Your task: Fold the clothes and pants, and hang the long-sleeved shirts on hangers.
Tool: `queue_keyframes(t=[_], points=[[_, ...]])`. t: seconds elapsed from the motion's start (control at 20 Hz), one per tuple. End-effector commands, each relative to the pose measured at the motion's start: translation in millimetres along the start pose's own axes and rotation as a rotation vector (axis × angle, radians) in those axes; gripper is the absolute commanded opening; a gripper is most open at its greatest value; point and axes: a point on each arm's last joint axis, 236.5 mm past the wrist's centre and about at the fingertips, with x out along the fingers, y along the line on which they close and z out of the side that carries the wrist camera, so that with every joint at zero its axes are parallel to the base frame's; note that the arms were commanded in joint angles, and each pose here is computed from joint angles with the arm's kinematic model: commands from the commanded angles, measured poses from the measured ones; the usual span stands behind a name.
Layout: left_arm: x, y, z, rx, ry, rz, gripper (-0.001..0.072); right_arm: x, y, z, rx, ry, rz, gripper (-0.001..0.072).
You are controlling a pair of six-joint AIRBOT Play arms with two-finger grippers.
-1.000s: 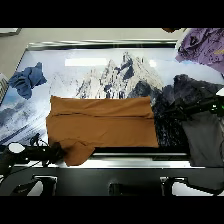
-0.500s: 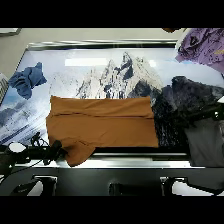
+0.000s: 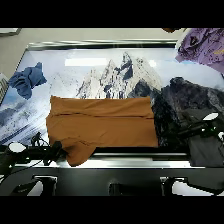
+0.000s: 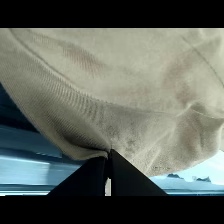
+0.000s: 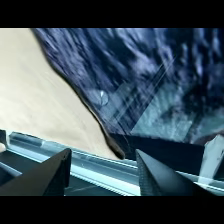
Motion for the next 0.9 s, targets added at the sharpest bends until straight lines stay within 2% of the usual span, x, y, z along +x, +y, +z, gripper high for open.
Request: queue_keyframes(t=[0.0, 0.4, 0.55, 0.8, 0.85], points=[[-0.1, -0.1, -0.4, 0.000, 0.003, 0.001, 0.0017, 14.1, 6.3, -10.7, 0.014, 0.026, 0.064, 0.0475], [-0.1, -0.1, -0.4, 0.000, 0.003, 0.001, 0.0017, 35.4, -2.7, -27.0, 0.038, 0.055, 0.080, 0.0473], [-0.1, -0.1, -0.3, 0.000, 0.002, 0.001, 0.0018, 38.0, -1.6, -21.6, 0.041, 0.027, 0.092, 0.0350], [-0.9, -0.8, 0.6, 0.003, -0.001, 0.000, 0.0018, 36.6, 7.3, -1.8, 0.024, -0.057, 0.130, 0.0065], [-2.6, -2.3, 2.7, 0.009, -0.007, 0.000, 0.0017, 36.2, 9.5, -1.1, 0.016, -0.061, 0.139, 0.0033]])
